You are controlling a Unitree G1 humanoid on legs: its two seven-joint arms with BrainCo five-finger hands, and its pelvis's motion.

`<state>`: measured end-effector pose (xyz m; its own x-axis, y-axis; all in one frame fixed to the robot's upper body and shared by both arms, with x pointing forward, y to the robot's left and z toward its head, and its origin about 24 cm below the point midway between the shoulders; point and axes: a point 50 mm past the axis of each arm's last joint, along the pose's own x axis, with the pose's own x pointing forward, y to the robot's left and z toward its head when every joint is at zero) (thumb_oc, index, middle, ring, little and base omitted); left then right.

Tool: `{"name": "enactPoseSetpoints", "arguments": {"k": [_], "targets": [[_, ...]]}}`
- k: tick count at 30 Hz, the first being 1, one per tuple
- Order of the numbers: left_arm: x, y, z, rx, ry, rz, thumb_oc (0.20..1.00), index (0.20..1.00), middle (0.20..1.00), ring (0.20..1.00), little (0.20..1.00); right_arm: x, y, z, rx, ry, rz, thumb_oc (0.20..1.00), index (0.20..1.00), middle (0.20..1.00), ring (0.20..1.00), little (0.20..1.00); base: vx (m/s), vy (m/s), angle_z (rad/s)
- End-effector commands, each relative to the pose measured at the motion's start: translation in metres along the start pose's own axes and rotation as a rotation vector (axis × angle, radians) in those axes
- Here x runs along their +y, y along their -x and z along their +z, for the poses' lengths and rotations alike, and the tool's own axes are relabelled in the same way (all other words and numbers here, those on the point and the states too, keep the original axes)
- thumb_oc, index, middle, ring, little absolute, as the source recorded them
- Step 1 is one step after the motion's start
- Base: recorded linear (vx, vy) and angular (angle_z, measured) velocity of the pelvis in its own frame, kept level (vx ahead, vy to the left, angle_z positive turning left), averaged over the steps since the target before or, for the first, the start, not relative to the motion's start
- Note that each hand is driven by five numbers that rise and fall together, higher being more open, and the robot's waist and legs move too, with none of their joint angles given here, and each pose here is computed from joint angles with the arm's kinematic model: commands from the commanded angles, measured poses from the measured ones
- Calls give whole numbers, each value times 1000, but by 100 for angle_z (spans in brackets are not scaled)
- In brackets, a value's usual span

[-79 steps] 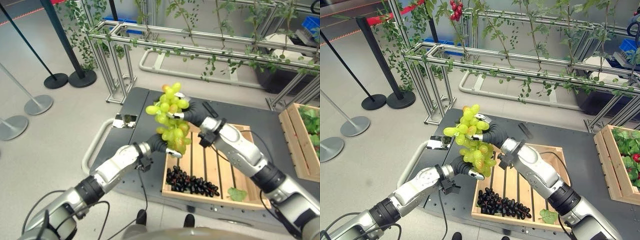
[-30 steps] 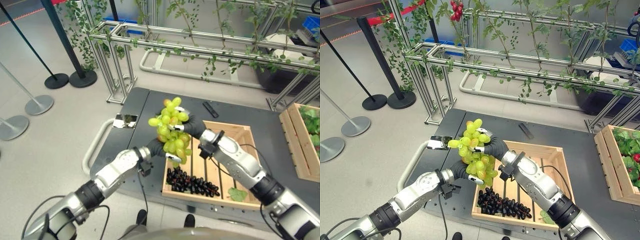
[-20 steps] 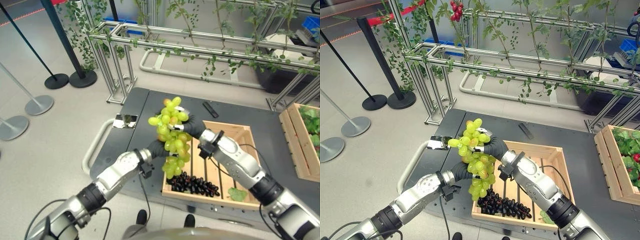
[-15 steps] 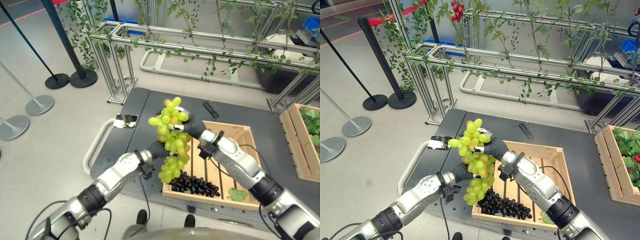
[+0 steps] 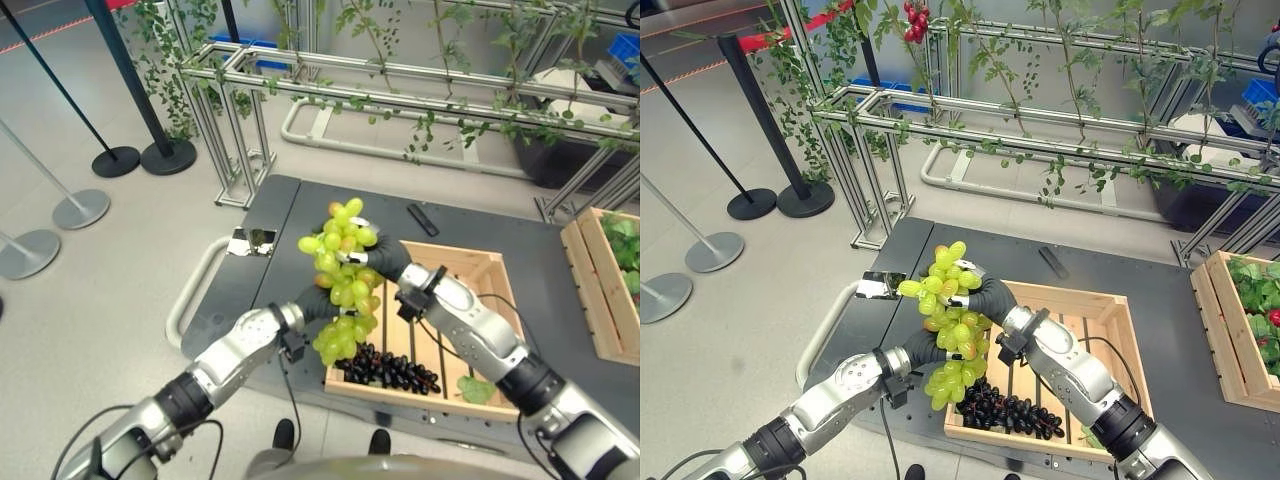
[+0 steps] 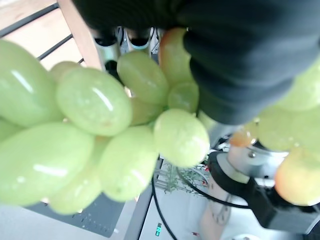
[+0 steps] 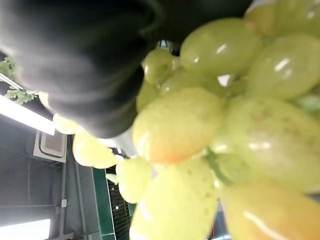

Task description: Pick up the fruits from the basket on one side to the basket on the other side

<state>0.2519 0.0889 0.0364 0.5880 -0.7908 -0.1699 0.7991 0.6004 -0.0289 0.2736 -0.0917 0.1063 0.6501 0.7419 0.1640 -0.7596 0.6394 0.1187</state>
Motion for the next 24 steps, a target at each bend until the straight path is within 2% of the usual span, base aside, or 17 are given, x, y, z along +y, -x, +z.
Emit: {"name": "enactPoseSetpoints", "arguments": {"k": [1, 2, 3, 24], "targets": [[23, -5, 27, -147, 26, 85, 200, 200, 200, 200, 200, 11, -4, 14, -118, -37, 43, 200, 200, 200, 200, 200, 0, 0, 0], [24, -4, 27, -146, 27, 89, 200, 200, 200, 200, 200, 10, -3, 14, -116, -39, 39, 200, 200, 200, 200, 200, 0, 0, 0], [24, -3, 28, -151, 28, 92, 200, 200, 200, 200, 200, 10, -3, 13, -111, -41, 40, 1000, 1000, 1000, 1000, 1000, 0, 0, 0], [46, 23, 39, -302, 132, 246, 200, 200, 200, 200, 200, -10, 22, 17, -70, 65, -20, 1000, 1000, 1000, 1000, 1000, 0, 0, 0]]}}
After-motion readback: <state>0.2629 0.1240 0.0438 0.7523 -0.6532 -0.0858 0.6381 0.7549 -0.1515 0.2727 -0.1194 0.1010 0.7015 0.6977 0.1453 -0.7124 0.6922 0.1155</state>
